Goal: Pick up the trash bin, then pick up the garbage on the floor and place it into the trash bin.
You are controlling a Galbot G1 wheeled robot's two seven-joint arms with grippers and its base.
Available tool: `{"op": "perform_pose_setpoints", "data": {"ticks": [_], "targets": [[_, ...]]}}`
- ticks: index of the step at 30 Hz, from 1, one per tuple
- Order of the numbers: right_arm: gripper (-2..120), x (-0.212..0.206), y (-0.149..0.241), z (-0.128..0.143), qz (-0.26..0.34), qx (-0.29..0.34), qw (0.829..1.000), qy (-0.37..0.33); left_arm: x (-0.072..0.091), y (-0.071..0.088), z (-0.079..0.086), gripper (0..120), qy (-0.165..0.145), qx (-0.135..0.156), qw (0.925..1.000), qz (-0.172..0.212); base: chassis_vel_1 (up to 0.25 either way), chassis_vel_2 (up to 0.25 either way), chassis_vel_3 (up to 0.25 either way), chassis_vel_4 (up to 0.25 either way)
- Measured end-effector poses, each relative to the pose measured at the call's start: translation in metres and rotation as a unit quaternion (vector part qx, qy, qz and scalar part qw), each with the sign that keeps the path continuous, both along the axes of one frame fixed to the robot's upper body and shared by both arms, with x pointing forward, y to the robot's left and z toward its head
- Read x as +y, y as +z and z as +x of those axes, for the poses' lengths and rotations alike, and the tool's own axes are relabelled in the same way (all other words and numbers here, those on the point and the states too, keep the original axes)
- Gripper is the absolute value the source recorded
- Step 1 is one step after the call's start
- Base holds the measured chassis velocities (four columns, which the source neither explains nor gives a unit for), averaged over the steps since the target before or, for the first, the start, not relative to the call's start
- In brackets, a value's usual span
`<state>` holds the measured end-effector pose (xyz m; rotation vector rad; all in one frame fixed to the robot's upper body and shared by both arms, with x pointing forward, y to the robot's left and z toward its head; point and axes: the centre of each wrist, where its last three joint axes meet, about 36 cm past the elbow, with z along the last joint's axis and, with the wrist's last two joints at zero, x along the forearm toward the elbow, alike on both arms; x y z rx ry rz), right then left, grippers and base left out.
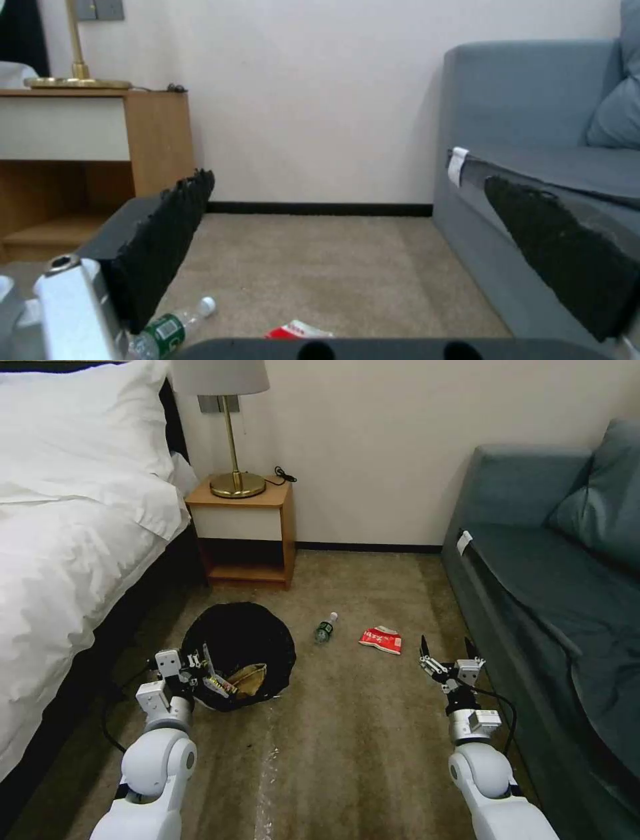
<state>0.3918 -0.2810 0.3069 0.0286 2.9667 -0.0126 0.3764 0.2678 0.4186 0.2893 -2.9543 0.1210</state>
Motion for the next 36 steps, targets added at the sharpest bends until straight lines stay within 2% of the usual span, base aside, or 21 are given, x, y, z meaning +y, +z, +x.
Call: {"op": "perform_pose_setpoints", "data": {"ticks": [18,36], "targets": [[100,-0.009,0.009,0.01,0.002,-0.012,1.0,-0.006,0.003,0.0,0.002,4,0.001,-0.006,1.0,0.001,-0.066,0.075,0.074,-0.074],[100,-0.012,0.006,0.006,0.002,-0.01,1.0,-0.007,0.001,0.001,0.0,4,-0.002,-0.006,1.0,0.001,-0.08,0.08,0.077,-0.078]]}}
